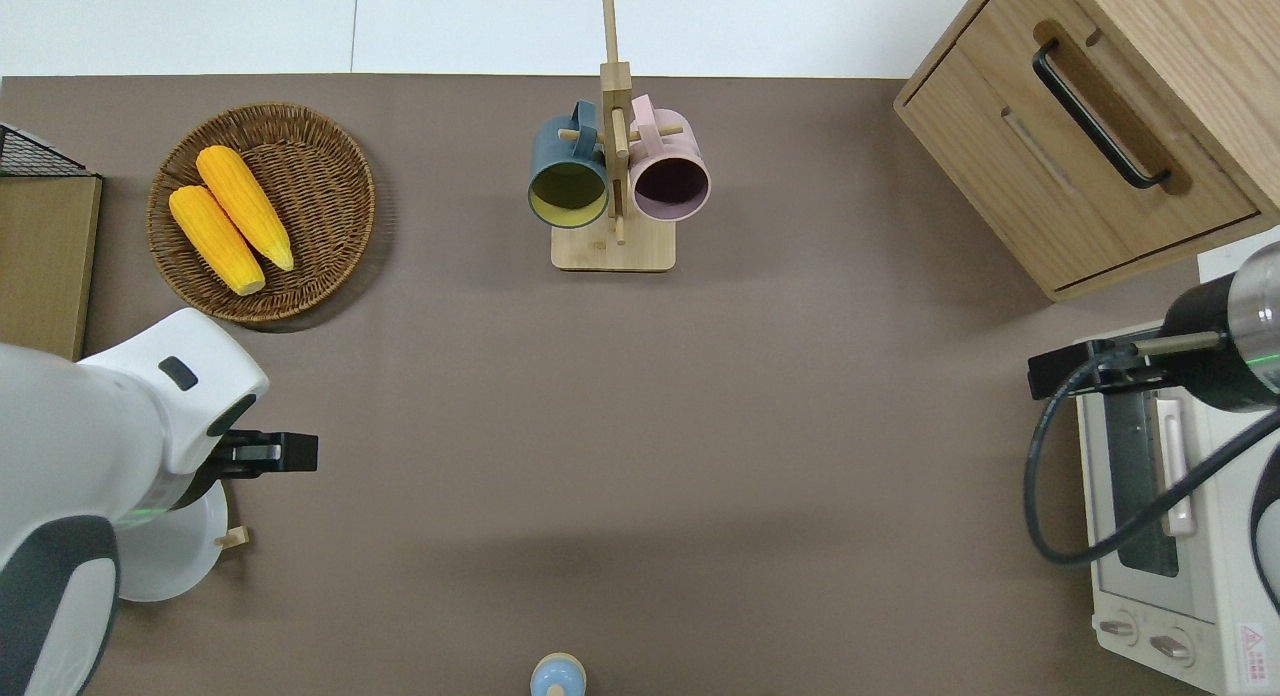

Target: Pick gray plate from table and place it on lower plate rack with left arm

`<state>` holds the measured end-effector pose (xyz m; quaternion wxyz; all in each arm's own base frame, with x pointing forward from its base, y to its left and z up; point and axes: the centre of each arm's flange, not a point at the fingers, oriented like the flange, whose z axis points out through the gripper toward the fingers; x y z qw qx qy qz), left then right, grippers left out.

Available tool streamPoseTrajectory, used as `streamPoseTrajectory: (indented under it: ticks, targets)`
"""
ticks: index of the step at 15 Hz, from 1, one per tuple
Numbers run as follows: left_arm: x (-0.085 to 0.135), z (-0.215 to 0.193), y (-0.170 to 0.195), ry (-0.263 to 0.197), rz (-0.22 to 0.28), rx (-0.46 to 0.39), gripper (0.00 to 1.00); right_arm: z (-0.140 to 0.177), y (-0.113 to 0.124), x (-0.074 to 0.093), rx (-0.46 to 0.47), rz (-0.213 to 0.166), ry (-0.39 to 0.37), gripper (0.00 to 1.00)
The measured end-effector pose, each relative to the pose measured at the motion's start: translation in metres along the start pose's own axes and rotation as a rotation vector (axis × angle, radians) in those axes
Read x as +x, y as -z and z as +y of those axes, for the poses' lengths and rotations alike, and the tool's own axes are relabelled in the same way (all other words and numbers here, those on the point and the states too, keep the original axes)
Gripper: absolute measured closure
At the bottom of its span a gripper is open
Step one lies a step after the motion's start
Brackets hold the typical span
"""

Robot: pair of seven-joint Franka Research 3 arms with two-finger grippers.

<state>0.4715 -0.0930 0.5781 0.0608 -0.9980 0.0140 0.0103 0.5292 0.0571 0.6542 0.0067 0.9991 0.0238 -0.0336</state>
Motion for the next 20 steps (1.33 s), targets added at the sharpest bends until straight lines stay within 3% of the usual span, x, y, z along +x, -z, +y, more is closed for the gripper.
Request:
streamPoseTrajectory:
  ticks: [8, 14, 20]
  targets:
    - [-0.005, -0.005, 0.015, -0.006, -0.036, -0.066, 0.0, 0.0, 0.0, 0.0, 0.0, 0.0, 0.0, 0.01]
    - [-0.008, -0.01, 0.039, -0.082, -0.024, -0.071, 0.0, 0.0, 0.0, 0.0, 0.0, 0.0, 0.0, 0.01]
    - [-0.009, -0.011, 0.045, -0.102, -0.019, -0.071, 0.0, 0.0, 0.0, 0.0, 0.0, 0.0, 0.0, 0.01]
